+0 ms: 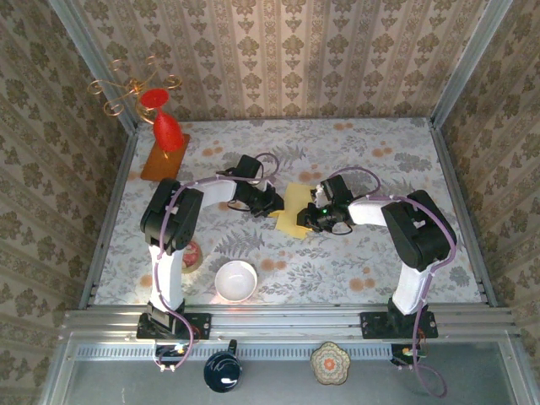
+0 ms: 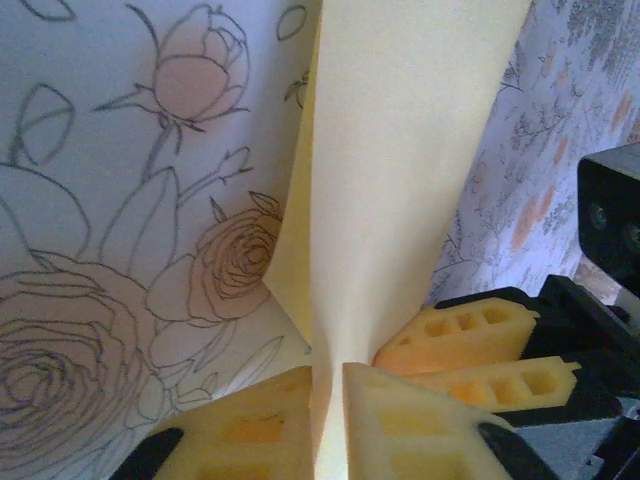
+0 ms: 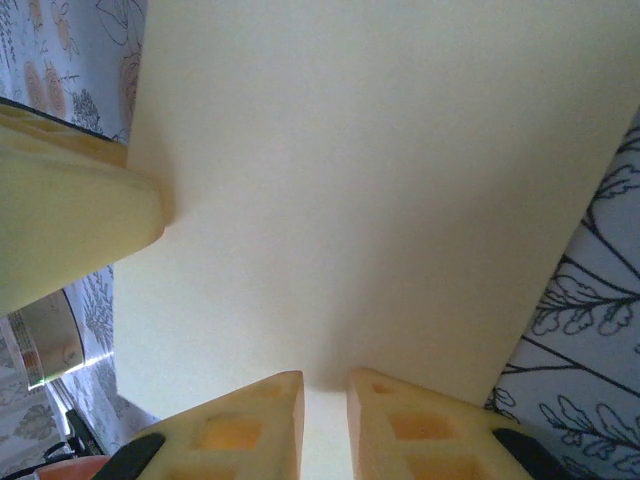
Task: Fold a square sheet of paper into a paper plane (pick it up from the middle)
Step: Third fold the triangle at the center of the table.
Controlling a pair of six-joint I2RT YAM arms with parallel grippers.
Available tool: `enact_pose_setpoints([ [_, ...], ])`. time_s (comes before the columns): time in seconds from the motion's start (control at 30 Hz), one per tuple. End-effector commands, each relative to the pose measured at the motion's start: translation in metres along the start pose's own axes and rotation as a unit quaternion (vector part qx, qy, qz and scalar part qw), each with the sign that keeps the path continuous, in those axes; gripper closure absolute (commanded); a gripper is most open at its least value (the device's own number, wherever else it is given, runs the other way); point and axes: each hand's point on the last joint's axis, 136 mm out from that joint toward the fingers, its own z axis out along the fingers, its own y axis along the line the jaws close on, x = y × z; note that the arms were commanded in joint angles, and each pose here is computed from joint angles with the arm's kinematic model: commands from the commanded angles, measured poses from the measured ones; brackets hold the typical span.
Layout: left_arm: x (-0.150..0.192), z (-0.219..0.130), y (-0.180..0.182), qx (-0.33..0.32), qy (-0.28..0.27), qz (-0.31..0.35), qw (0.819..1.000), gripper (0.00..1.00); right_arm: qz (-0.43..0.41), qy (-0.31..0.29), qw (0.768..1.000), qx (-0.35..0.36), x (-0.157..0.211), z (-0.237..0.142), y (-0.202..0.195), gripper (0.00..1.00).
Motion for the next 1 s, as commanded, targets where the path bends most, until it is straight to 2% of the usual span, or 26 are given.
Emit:
enact_pose_setpoints([
  [0.0, -0.001, -0.001, -0.006, 0.02, 0.009, 0.008, 1.0, 0.89, 0.014, 0.026, 0.999, 0.026, 0.015, 0.002, -0.018, 0.76],
  [0.13, -0.001, -0.004, -0.007, 0.016, 0.001, 0.005, 1.0, 0.95, -0.005, -0.01, 1.0, 0.019, 0.0, -0.012, -0.003, 0.73],
  [0.33, 0.0, -0.024, -0.002, 0.007, -0.043, -0.03, 0.999, 0.96, -0.099, -0.091, 0.99, 0.033, -0.022, -0.052, 0.03, 0.55],
  [0.5, 0.007, -0.042, 0.004, 0.0, -0.08, -0.064, 0.995, 0.96, -0.236, -0.126, 0.962, 0.061, -0.017, -0.064, 0.067, 0.48],
  [0.63, 0.01, -0.054, 0.01, -0.012, -0.106, -0.086, 0.991, 0.96, -0.307, -0.145, 0.939, 0.061, -0.011, -0.06, 0.087, 0.44],
  [0.7, 0.012, -0.057, 0.012, -0.014, -0.113, -0.099, 0.989, 0.97, -0.357, -0.156, 0.919, 0.06, -0.004, -0.055, 0.095, 0.43],
  [0.83, 0.012, -0.06, 0.011, -0.007, -0.123, -0.116, 0.986, 0.97, -0.49, -0.199, 0.848, 0.047, 0.019, -0.046, 0.114, 0.41],
  [0.97, 0.012, -0.061, 0.009, -0.004, -0.124, -0.123, 0.985, 0.97, -0.531, -0.204, 0.82, 0.059, 0.023, -0.038, 0.116, 0.39],
])
